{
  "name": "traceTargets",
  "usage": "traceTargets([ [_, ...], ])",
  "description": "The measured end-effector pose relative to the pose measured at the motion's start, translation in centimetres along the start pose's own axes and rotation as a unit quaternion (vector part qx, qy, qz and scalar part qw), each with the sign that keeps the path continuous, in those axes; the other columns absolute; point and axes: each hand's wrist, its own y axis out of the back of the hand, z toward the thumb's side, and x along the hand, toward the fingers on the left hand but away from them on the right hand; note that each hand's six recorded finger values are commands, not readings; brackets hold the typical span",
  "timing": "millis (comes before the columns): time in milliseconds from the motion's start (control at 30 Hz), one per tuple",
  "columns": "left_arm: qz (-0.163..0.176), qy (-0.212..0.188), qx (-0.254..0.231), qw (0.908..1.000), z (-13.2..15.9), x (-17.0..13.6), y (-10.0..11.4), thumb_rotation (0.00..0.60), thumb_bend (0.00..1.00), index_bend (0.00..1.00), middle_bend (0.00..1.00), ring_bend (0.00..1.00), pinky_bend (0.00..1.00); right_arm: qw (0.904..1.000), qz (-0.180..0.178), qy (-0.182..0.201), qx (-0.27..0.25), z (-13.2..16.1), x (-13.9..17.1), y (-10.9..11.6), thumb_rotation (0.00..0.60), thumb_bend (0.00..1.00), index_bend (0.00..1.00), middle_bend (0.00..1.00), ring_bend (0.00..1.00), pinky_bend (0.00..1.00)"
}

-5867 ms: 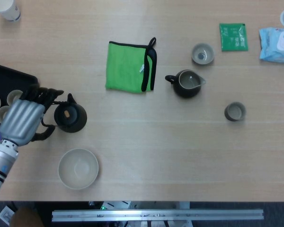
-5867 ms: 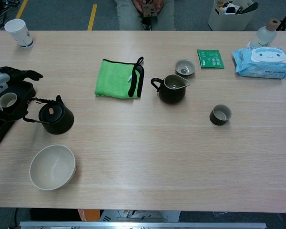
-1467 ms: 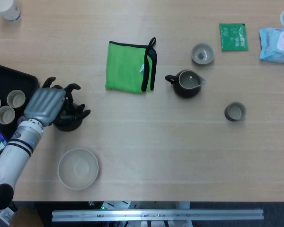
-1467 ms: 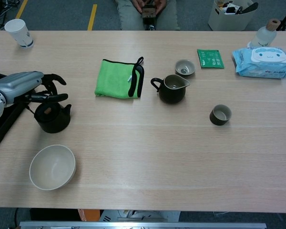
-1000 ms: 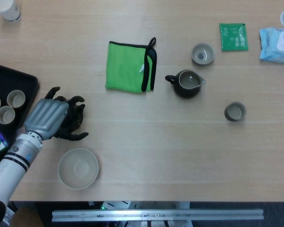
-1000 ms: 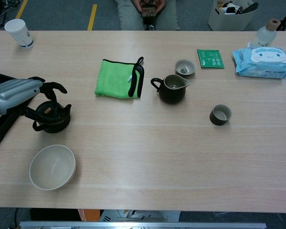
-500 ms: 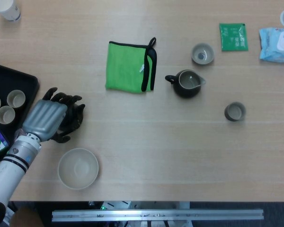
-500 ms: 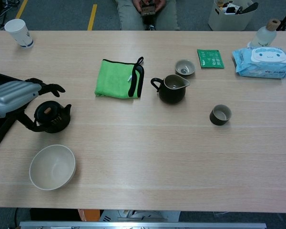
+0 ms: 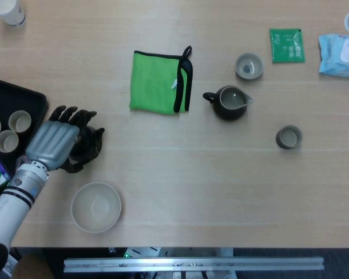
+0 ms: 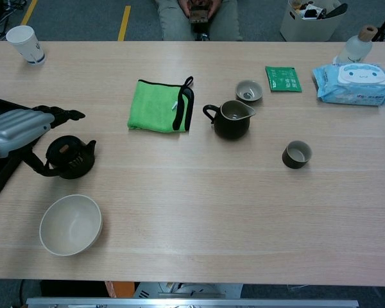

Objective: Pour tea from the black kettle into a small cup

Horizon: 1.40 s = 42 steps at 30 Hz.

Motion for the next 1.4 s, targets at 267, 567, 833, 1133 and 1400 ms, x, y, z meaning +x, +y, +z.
traceTargets([
  [267, 0.018, 0.025, 0.027, 0.9992, -1.6, 0.8, 0.2, 0.6, 0.13, 0.0, 0.1, 0.05, 0.03, 1.0, 0.0, 0.0, 0.0, 0.1, 0.1, 0.0, 0.6, 0.09, 0.37, 0.38, 0.28, 0.37],
  [567, 0.031, 0.053, 0.049, 0.9969, -3.6, 1.6, 0.7, 0.6, 0.13, 0.0, 0.1, 0.05, 0.03, 1.0, 0.001, -0.001, 0.001, 0.2, 0.0, 0.0, 0.6, 0.09, 0.37, 0.38, 0.28, 0.37],
  [833, 0.045, 0.074, 0.062, 0.9942, -4.9, 2.0, 1.3, 0.6, 0.13, 0.01, 0.1, 0.05, 0.03, 1.0, 0.0, 0.0, 0.001, 0.2, 0.0, 0.0, 0.6, 0.09, 0.37, 0.38, 0.28, 0.37],
  [1133, 0.024, 0.057, 0.029, 0.9977, -3.5, 0.5, 1.4, 0.6, 0.13, 0.08, 0.13, 0.07, 0.03, 1.0, 0.001, 0.002, 0.001, 0.3, -0.1, -0.1, 0.6, 0.09, 0.37, 0.38, 0.28, 0.37],
  [1400, 0.025, 0.037, 0.026, 0.9987, -1.9, -0.2, 0.9, 0.6, 0.13, 0.26, 0.28, 0.21, 0.03, 1.0, 0.002, 0.001, 0.001, 0.2, -0.1, -0.1, 0.6, 0.09, 0.37, 0.38, 0.28, 0.37],
])
